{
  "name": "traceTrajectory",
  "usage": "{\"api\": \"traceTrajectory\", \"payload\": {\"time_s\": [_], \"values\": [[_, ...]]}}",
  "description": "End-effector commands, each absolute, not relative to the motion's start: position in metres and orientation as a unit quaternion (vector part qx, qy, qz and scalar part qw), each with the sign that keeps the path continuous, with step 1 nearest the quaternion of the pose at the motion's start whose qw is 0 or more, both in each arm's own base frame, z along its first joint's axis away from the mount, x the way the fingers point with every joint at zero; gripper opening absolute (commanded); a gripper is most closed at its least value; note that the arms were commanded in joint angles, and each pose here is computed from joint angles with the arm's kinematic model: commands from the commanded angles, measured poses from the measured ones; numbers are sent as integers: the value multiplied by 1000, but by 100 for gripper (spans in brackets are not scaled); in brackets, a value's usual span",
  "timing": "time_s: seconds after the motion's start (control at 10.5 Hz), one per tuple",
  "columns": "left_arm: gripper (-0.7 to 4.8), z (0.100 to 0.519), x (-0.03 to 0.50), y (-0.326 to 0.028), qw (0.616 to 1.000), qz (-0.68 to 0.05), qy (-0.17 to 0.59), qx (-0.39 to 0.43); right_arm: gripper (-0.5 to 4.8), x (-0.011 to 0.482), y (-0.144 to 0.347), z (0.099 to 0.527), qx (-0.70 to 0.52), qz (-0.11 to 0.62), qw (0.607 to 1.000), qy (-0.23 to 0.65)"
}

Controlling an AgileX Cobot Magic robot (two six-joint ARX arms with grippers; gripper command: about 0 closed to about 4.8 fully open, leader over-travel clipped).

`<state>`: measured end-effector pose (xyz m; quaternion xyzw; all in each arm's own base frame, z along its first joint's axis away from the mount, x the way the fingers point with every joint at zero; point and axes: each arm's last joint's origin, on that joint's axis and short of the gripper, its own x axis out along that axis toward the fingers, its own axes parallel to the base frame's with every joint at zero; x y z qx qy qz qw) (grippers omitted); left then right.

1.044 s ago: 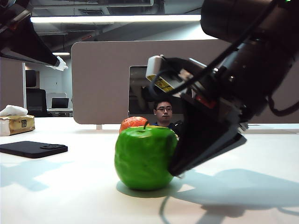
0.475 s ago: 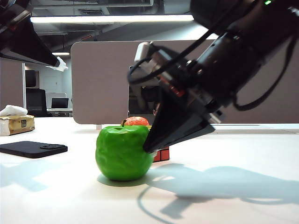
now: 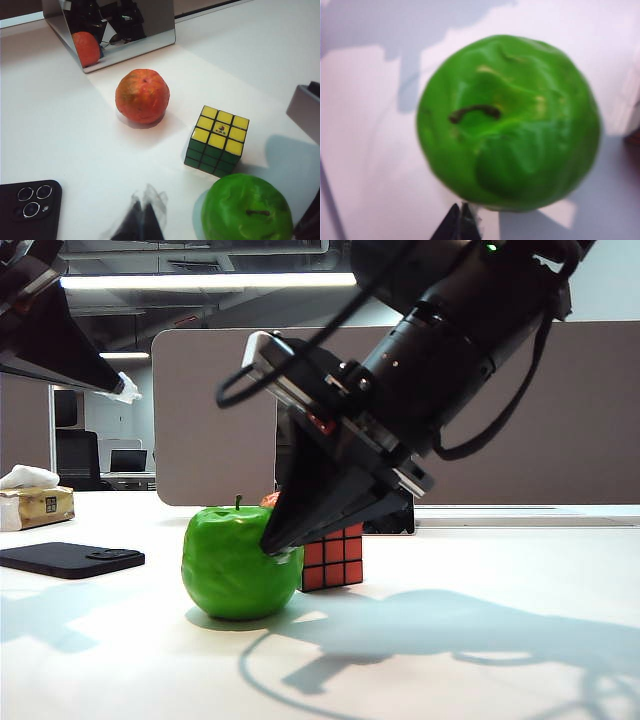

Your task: Move all the fruits on the tabletop near the face of the Rubik's cube that has the color most similar to each fruit.

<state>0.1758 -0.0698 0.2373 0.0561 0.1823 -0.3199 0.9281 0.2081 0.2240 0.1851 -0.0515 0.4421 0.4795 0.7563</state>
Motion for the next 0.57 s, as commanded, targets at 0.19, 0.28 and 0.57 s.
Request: {"api": "traceTrajectory", "payload": {"time_s": [0.19, 0.28, 0.57], "values": [[-5, 239, 176, -70, 929, -320, 176, 58, -1, 197, 235, 186, -52, 504, 737, 447], [-5, 239, 176, -70, 929, -320, 175, 58, -1, 199, 237, 180, -53, 500, 734, 456], [-5, 239, 176, -70, 929, -320, 175, 58, -1, 202, 242, 171, -43, 501, 731, 462]]}}
